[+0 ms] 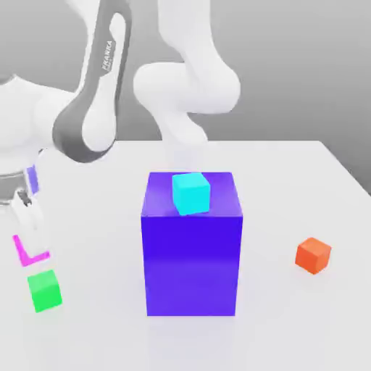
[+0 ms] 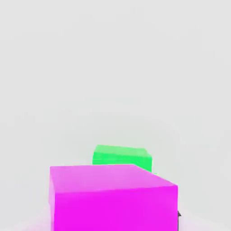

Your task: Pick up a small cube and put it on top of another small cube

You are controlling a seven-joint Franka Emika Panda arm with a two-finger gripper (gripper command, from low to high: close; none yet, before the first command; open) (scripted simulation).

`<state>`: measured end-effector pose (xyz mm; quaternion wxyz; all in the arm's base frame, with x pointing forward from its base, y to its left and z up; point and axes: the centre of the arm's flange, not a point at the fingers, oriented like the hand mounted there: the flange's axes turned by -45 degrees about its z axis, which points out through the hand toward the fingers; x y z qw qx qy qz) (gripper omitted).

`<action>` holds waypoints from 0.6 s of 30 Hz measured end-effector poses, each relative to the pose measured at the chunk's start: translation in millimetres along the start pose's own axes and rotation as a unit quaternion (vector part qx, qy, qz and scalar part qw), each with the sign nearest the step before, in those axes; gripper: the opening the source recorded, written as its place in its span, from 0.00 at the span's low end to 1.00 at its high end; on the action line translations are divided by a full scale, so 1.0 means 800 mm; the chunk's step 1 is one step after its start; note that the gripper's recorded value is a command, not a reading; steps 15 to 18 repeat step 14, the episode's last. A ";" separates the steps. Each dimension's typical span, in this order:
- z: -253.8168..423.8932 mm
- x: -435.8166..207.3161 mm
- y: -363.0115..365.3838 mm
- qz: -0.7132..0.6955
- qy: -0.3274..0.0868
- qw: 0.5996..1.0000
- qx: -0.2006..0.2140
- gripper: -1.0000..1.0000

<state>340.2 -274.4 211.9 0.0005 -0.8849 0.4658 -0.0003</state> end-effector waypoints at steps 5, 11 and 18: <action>0.038 -0.002 0.001 0.000 0.000 1.000 0.000 1.00; 0.027 -0.002 0.001 0.000 0.000 1.000 -0.001 1.00; -0.015 -0.001 0.001 0.001 0.000 1.000 0.000 1.00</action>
